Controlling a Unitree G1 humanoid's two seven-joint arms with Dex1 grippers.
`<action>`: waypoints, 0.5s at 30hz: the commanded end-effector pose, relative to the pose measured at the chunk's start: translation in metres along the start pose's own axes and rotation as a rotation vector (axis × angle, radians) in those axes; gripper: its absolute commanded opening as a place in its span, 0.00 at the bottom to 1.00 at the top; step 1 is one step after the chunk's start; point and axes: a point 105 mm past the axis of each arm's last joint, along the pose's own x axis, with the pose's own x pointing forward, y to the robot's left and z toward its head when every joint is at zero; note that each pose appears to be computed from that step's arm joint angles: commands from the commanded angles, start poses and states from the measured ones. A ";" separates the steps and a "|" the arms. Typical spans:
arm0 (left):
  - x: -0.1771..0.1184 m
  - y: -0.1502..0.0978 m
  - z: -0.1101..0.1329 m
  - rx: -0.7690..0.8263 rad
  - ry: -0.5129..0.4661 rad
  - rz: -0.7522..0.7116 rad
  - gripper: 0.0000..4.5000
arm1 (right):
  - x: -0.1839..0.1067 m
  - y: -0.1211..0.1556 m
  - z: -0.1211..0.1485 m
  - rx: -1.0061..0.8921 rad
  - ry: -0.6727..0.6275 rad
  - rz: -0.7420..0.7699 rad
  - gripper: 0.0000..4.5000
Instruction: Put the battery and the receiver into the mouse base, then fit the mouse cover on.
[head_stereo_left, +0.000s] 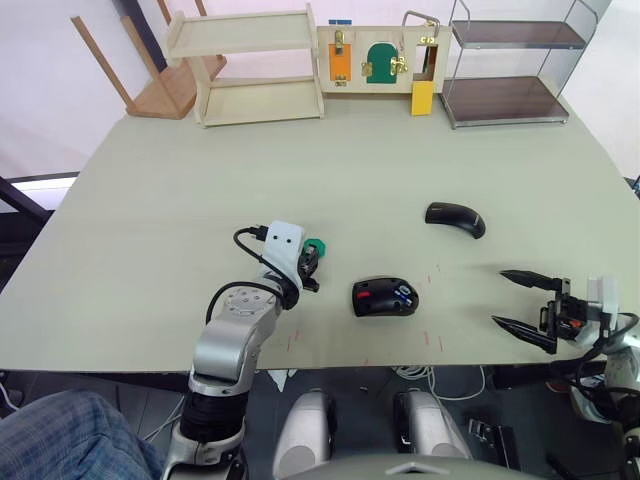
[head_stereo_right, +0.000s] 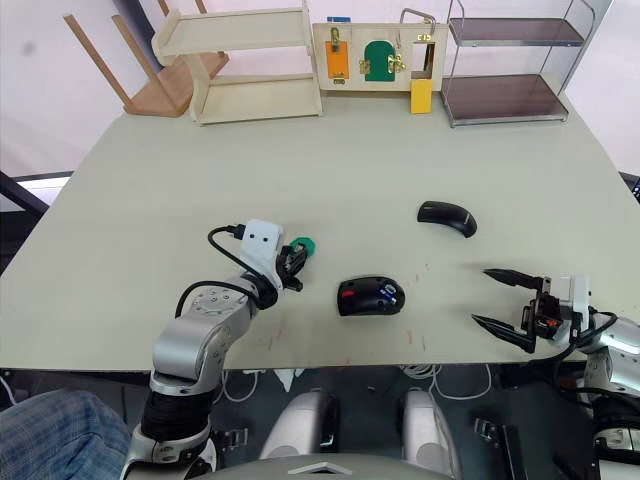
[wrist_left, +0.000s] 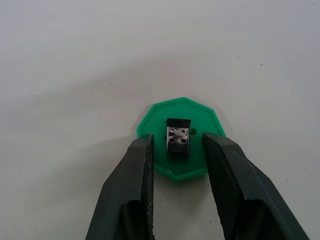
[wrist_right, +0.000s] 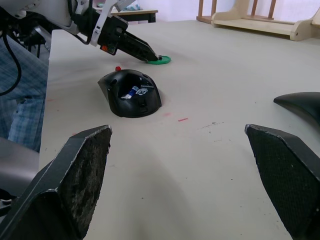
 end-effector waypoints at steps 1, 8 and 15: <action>-0.002 -0.001 0.005 0.005 -0.016 0.004 0.08 | -0.003 -0.001 0.009 -0.033 -0.021 0.003 1.00; -0.002 0.000 0.004 0.006 -0.013 0.012 0.02 | -0.001 0.001 0.010 -0.025 -0.033 0.018 1.00; -0.002 0.005 0.004 0.013 -0.016 0.021 0.02 | 0.000 0.001 0.012 -0.027 -0.042 0.024 1.00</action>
